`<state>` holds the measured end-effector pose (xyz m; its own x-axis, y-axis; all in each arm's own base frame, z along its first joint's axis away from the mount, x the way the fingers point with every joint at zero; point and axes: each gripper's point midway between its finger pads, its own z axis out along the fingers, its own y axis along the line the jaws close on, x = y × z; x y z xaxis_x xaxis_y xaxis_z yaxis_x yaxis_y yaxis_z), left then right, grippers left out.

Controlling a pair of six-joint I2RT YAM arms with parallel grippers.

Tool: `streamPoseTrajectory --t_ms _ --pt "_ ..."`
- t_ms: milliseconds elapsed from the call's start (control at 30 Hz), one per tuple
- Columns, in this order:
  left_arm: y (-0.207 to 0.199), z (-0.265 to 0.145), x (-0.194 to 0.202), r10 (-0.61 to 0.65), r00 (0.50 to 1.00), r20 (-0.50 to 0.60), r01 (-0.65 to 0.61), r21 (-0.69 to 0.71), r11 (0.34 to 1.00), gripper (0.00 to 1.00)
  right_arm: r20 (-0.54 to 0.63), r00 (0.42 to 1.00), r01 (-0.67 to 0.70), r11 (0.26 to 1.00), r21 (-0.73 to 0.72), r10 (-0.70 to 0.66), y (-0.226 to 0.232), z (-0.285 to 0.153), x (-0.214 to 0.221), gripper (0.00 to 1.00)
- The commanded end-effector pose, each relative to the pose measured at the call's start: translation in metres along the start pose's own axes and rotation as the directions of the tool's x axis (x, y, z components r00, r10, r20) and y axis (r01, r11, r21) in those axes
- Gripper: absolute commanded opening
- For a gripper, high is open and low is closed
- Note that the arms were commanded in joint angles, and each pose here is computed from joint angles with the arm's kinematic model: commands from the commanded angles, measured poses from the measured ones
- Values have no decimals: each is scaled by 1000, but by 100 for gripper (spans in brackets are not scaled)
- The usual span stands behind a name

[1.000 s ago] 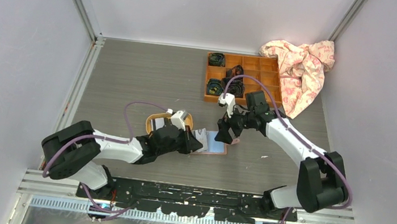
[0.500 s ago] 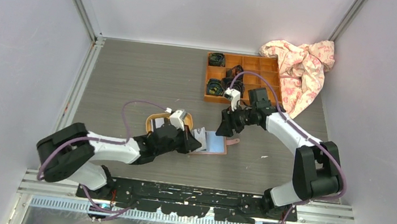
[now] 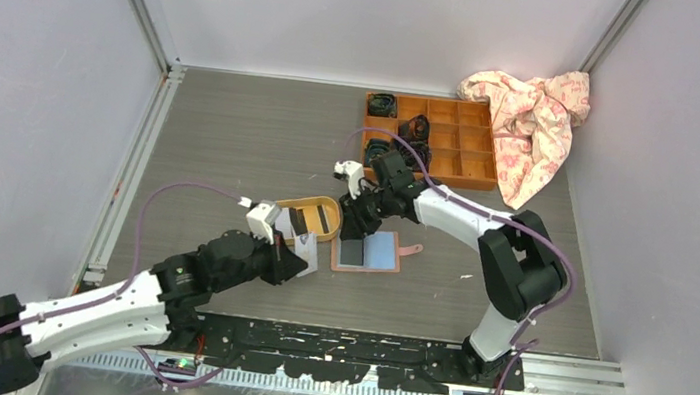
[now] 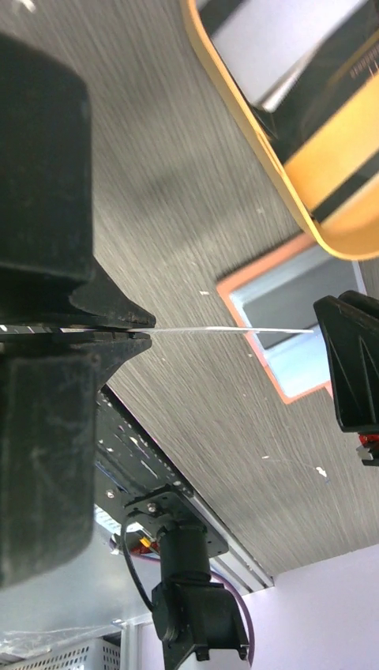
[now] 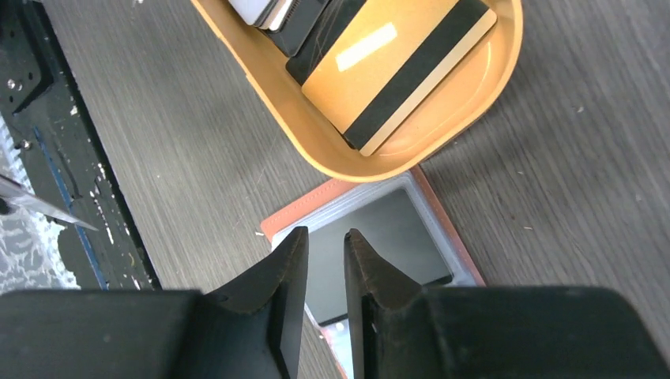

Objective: Put the credit cards into the card holder
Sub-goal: Insert the credit card into the card slot.

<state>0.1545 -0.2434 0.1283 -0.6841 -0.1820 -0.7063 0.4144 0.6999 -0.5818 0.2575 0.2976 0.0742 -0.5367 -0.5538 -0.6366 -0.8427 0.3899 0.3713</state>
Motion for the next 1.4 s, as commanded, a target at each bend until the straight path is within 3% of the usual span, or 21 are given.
streamPoseTrajectory --t_ms 0,233,500,600,800,1000,1167,1267,1367 --pt "29 -23 13 2 1000 -16 -3 -93 996 0 38 997 -68 997 45 67 -4 15 -18 29" --pt "26 -38 6 -15 999 40 17 -55 998 0 85 991 -113 992 60 108 -7 37 -45 25" --pt "8 -29 4 -49 997 57 47 44 998 0 168 974 -161 985 62 149 -20 74 -115 24" --pt "-2 -24 0 -79 994 72 72 94 993 0 123 981 -159 986 50 152 -18 75 -114 25" --pt "-23 -9 -15 -175 975 134 146 199 969 0 156 985 65 993 99 -80 1 -11 -109 31" --pt "-39 16 -25 -168 976 137 135 220 966 0 235 948 208 977 56 -215 28 -96 -68 60" --pt "-53 45 -29 -151 978 146 110 257 960 0 410 892 253 961 -109 -188 36 -126 -28 65" --pt "-60 67 -24 -125 985 121 88 277 957 0 363 889 333 939 -90 -280 31 -123 -5 65" --pt "-72 82 -23 -96 988 124 49 342 938 0 319 913 306 945 -120 -255 26 -117 5 65"
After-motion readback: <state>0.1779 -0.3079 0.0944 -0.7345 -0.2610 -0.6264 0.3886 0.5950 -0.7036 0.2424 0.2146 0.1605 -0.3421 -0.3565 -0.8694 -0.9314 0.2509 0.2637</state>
